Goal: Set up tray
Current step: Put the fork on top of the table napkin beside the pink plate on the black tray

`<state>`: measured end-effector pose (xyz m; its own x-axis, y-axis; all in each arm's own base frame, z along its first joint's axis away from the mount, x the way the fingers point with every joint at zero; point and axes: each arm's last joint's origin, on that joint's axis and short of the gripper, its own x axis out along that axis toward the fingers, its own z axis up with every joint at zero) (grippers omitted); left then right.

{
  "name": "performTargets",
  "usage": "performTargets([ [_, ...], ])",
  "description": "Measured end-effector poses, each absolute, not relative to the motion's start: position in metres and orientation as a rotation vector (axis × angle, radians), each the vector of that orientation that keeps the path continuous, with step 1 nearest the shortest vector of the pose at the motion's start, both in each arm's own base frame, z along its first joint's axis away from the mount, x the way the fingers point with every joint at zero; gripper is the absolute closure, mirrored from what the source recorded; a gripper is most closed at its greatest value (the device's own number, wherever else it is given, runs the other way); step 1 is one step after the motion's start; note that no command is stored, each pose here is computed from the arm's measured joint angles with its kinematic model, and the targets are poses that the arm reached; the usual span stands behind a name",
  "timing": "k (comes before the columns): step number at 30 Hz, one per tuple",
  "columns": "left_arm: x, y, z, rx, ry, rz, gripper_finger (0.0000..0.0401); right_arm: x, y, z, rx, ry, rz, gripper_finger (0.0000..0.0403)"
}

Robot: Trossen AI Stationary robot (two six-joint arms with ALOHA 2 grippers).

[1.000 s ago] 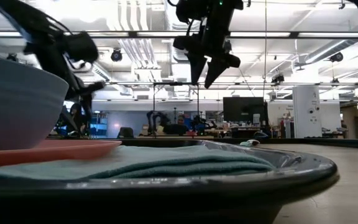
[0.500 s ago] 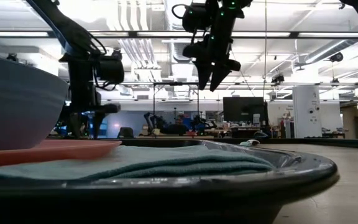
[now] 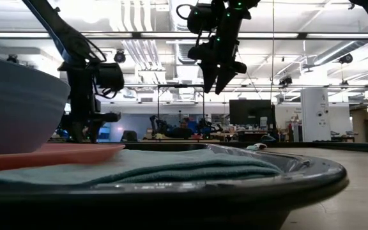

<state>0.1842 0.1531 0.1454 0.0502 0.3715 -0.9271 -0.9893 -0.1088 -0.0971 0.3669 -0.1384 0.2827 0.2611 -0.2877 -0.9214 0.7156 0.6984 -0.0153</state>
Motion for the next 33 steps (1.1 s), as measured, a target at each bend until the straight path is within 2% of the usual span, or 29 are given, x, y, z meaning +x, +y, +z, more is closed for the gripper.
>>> performTargets([
  [12, 0.183, 0.16, 0.143, -1.015, 0.803, 1.382, 0.0351, 0.366, -0.138, 0.277, 0.435, 1.138, -0.701, 0.0202],
  [22, 0.184, 0.159, 0.127, -1.08, 0.867, 1.377, 0.0353, 0.358, -0.134, 0.253, 0.436, 1.24, -0.71, 0.0202],
  [28, 0.182, 0.157, 0.131, -1.069, 0.884, 1.355, 0.0391, 0.354, -0.127, 0.244, 0.434, 1.268, -0.709, 0.0202],
  [33, 0.181, 0.154, 0.134, -1.071, 0.906, 1.334, 0.0395, 0.361, -0.121, 0.244, 0.431, 1.208, -0.692, 0.0202],
])
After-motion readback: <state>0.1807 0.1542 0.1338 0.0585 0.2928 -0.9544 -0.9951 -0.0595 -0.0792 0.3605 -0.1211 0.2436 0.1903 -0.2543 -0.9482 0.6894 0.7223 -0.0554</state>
